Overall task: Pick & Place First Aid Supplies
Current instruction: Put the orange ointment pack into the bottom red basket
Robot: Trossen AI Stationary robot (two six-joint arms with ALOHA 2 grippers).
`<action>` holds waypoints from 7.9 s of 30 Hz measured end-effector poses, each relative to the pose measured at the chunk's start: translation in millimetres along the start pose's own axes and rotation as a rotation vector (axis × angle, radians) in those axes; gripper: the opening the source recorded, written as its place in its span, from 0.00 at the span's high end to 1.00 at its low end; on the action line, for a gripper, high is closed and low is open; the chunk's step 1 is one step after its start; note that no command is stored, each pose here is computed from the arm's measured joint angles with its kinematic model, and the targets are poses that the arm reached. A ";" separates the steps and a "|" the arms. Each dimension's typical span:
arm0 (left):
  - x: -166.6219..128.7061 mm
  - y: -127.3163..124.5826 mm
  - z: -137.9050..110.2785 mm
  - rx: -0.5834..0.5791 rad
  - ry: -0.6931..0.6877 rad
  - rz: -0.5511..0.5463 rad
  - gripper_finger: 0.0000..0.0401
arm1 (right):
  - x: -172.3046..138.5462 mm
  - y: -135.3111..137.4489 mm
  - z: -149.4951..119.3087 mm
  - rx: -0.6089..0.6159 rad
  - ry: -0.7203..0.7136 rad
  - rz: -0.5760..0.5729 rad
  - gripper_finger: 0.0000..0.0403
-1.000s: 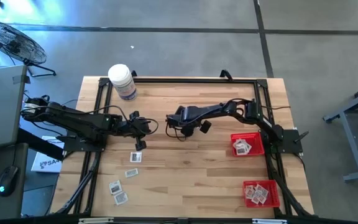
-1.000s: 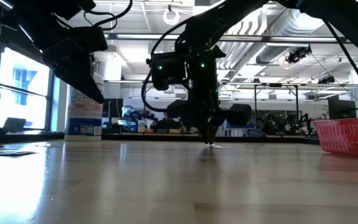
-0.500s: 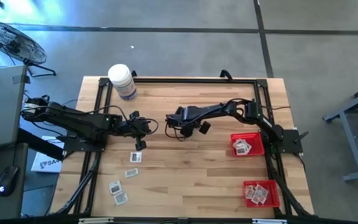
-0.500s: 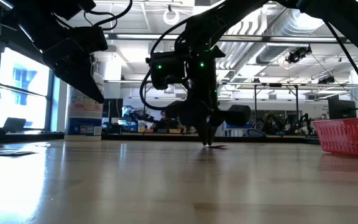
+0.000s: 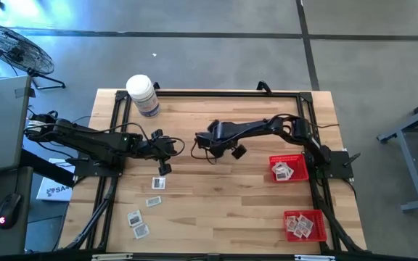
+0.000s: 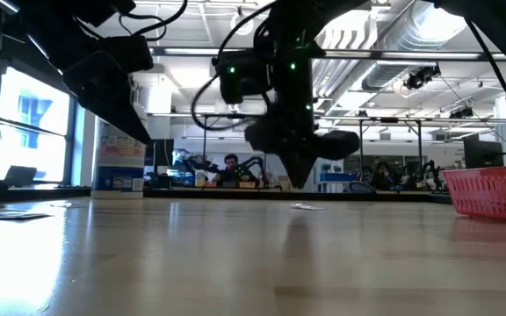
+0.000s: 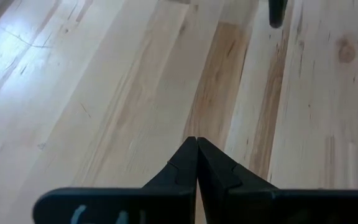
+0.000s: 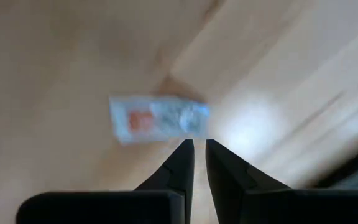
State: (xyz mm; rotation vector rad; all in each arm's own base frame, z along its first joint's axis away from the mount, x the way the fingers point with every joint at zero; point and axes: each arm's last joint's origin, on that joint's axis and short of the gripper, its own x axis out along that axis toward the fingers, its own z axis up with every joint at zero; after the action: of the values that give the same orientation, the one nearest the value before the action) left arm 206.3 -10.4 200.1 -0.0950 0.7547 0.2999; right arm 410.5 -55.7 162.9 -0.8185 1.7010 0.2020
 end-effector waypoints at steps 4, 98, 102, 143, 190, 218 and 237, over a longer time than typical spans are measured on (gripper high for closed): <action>0.0 -0.1 0.0 -0.001 0.001 -0.002 1.00 | 4.5 -10.9 -9.0 0.485 -0.101 0.148 0.91; -1.6 -4.6 16.7 0.008 -0.164 -0.058 1.00 | -147.0 284.1 -54.5 1.471 0.268 0.637 1.00; -1.7 -4.7 17.1 0.007 -0.168 -0.059 1.00 | -130.2 314.2 -51.1 1.478 0.276 0.761 1.00; -2.5 2.6 -12.6 -0.107 0.136 -0.007 1.00 | -135.8 149.0 -11.2 0.870 -0.922 0.101 0.97; 47.6 -0.4 -49.8 -0.508 -0.027 0.034 1.00 | -79.1 117.3 -16.8 0.879 -1.238 0.061 1.00; 28.8 10.1 -64.5 -0.337 0.187 0.161 1.00 | -82.2 115.0 -16.7 0.923 -1.273 0.051 0.99; 75.2 -10.9 -57.2 -0.257 0.025 -0.074 1.00 | -80.5 114.6 -14.0 0.916 -1.279 0.046 0.99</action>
State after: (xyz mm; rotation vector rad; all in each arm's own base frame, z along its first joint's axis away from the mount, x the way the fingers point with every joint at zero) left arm 223.7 -14.2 106.6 -0.3693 0.7325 0.3250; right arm 335.5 54.5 208.0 0.1158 0.4481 -0.0512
